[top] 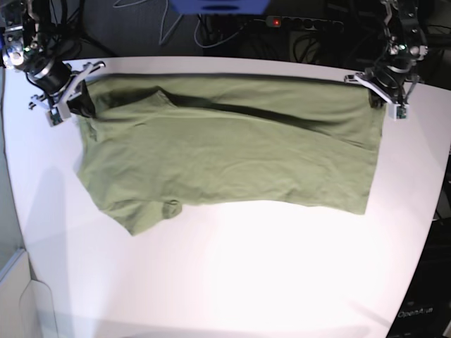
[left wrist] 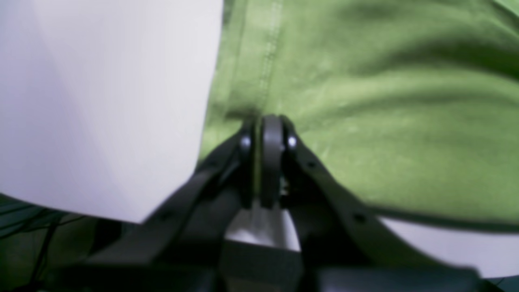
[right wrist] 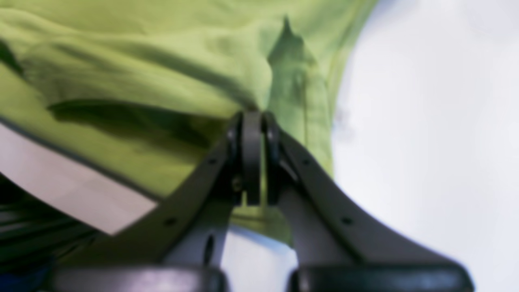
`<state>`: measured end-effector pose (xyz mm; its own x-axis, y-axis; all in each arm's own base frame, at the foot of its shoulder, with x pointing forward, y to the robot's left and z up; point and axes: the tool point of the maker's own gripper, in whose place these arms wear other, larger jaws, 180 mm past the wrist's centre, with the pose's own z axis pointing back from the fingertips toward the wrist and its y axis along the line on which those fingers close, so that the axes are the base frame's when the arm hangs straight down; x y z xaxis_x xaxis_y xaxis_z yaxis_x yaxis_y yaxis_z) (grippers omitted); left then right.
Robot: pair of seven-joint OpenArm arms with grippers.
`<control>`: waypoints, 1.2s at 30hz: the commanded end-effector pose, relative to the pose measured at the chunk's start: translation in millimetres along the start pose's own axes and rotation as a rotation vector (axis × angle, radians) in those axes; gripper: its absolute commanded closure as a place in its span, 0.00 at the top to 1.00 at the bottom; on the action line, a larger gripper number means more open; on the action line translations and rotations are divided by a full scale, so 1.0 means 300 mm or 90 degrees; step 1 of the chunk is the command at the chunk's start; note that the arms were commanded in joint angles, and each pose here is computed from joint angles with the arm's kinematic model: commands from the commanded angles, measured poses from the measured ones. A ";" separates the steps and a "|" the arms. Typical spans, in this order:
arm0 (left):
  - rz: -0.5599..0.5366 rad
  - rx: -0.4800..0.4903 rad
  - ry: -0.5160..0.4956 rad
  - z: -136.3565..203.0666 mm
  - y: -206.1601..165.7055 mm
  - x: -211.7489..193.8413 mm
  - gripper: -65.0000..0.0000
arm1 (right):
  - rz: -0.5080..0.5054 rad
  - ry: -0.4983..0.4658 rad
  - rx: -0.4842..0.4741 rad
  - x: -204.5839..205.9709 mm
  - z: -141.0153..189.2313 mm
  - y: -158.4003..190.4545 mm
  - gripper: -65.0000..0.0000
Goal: Fold the T-shirt properly
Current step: 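Pull both grippers back toward the robot, stretching the folded shirt, then release the right gripper and move it to the shirt's hem corner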
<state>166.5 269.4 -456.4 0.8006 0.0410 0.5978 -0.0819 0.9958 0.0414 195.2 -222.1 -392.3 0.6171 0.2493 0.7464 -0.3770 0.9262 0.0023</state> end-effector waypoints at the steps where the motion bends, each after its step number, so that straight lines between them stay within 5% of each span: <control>1: -0.025 0.005 0.234 0.049 -0.002 -0.292 0.04 | 0.011 -0.031 -0.003 0.054 0.012 -0.007 0.01; 6: -0.025 0.005 0.235 0.049 -0.002 -0.293 0.04 | 0.038 -0.020 0.025 0.096 0.002 0.051 0.05; 13: -0.025 0.005 0.235 0.049 -0.002 -0.293 0.04 | 0.081 -0.027 0.058 0.200 -0.063 0.089 0.51; 19: -0.019 0.001 0.235 0.048 -0.024 -0.302 0.04 | 0.128 -0.018 0.073 0.280 -0.099 0.078 0.59; 27: -0.019 0.002 0.236 0.049 -0.021 -0.302 0.04 | 0.151 0.008 0.042 0.317 -0.107 0.016 0.56; 29: -0.020 0.001 0.236 0.049 -0.018 -0.300 0.04 | 0.147 0.019 0.044 0.291 -0.107 0.015 0.43; 32: -0.021 0.002 0.228 0.049 -0.019 -0.285 0.04 | 0.141 0.026 0.040 0.276 -0.104 0.006 0.04; 36: -0.027 0.004 0.197 0.057 -0.021 -0.226 0.04 | 0.154 0.054 -0.005 0.231 -0.080 -0.052 0.01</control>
<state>163.6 264.7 -452.3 0.8226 0.0301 0.5678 -0.0765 0.9954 0.0581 253.9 -214.3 -367.8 0.5958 0.4916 0.6351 -0.5124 0.8416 -0.1708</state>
